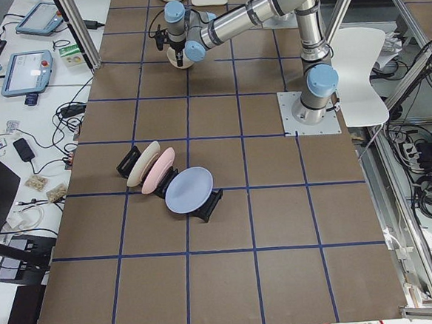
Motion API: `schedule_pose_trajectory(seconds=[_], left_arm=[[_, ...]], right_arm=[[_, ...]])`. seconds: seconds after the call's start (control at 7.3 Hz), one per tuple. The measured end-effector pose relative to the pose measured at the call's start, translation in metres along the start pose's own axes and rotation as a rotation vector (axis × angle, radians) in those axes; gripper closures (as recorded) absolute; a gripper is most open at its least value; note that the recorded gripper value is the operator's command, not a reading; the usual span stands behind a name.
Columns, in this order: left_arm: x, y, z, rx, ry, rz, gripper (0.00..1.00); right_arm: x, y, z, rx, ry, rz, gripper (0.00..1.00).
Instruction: Place bowl and put lemon in it
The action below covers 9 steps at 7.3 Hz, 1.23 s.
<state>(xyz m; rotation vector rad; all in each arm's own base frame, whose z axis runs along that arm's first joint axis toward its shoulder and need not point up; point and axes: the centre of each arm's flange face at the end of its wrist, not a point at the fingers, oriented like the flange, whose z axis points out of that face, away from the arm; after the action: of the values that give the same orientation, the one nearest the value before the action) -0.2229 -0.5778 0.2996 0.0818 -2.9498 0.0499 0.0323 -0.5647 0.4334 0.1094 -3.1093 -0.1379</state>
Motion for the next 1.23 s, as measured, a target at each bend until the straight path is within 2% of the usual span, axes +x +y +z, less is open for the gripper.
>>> schedule_pose_trajectory(seconds=[0.27,0.41,0.68,0.82,0.96,1.23], left_arm=[[-0.039,-0.003,-0.096,-0.06,-0.062,0.076,0.0],[-0.055,0.006,-0.134,-0.062,-0.094,0.114,0.0],[-0.062,0.032,-0.191,-0.006,-0.132,0.156,0.0],[-0.065,0.041,-0.206,0.007,-0.138,0.155,0.0],[-0.072,0.047,-0.213,-0.01,-0.155,0.142,0.0],[-0.082,0.054,-0.222,-0.049,-0.186,0.115,0.0]], right_arm=[[-0.098,-0.004,0.005,0.026,-0.01,0.051,0.84],[-0.143,-0.01,0.016,0.05,-0.024,0.082,0.84],[-0.237,-0.026,0.058,0.104,-0.049,0.125,0.84],[-0.284,-0.031,0.087,0.126,-0.059,0.124,0.83],[-0.321,-0.032,0.115,0.134,-0.063,0.112,0.83],[-0.351,-0.033,0.152,0.129,-0.055,0.078,0.81]])
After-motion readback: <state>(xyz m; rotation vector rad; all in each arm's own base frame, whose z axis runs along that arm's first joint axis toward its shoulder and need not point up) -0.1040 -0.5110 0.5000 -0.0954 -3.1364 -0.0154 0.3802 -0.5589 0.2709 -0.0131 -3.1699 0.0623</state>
